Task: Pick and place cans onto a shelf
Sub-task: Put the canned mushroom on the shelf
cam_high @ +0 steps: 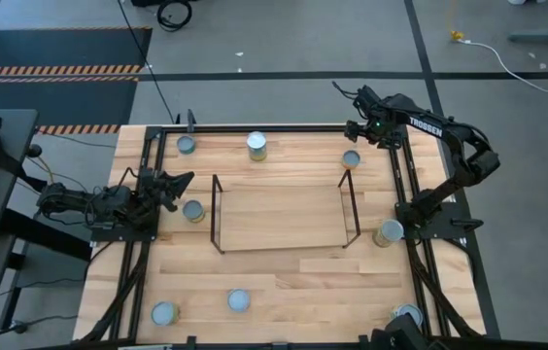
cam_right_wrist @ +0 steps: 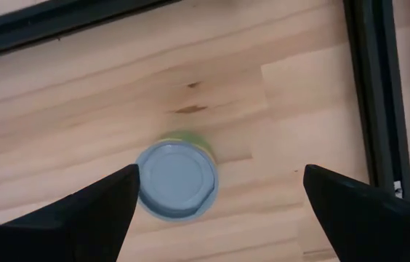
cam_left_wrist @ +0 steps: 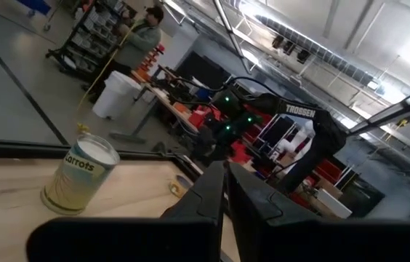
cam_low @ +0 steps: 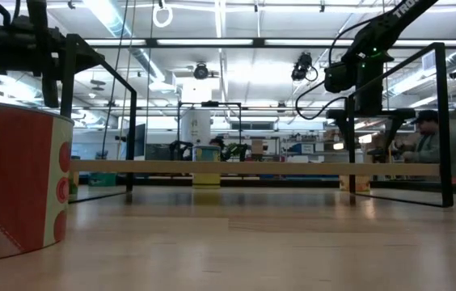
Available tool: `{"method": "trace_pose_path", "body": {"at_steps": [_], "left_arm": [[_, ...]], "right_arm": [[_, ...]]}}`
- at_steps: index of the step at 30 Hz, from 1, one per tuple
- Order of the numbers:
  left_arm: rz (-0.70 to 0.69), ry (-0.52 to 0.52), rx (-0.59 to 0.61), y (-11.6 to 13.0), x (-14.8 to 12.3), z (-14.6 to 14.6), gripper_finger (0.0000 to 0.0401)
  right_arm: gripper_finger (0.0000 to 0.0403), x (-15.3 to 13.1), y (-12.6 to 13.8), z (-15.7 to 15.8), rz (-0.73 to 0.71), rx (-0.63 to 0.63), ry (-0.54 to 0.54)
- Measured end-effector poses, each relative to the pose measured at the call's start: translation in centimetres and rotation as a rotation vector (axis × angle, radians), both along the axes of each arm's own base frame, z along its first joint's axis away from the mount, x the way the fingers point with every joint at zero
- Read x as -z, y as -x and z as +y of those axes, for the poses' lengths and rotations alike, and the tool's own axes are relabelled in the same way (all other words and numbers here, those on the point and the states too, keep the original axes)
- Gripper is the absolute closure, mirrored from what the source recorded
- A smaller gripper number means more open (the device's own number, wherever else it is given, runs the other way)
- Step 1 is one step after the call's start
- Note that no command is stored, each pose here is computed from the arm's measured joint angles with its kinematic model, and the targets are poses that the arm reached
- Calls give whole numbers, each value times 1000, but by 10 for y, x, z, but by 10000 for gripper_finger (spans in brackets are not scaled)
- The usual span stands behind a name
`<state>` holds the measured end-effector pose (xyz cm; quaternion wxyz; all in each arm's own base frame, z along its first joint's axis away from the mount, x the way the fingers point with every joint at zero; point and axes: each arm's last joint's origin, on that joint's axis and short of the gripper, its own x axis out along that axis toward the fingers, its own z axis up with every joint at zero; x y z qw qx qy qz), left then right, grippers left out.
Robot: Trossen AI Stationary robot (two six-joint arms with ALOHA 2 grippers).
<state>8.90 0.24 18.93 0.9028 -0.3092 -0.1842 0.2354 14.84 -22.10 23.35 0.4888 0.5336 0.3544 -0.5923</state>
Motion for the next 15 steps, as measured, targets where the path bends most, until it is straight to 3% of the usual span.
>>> {"method": "trace_pose_path", "body": {"at_steps": [9, 15], "left_arm": [[9, -5, -1, 0, 1, 0, 376], [14, -6, -1, 0, 1, 0, 376]], "right_arm": [[8, 1, 0, 0, 14, 18, 10], [8, 29, 3, 12, 38, 38, -35]]}}
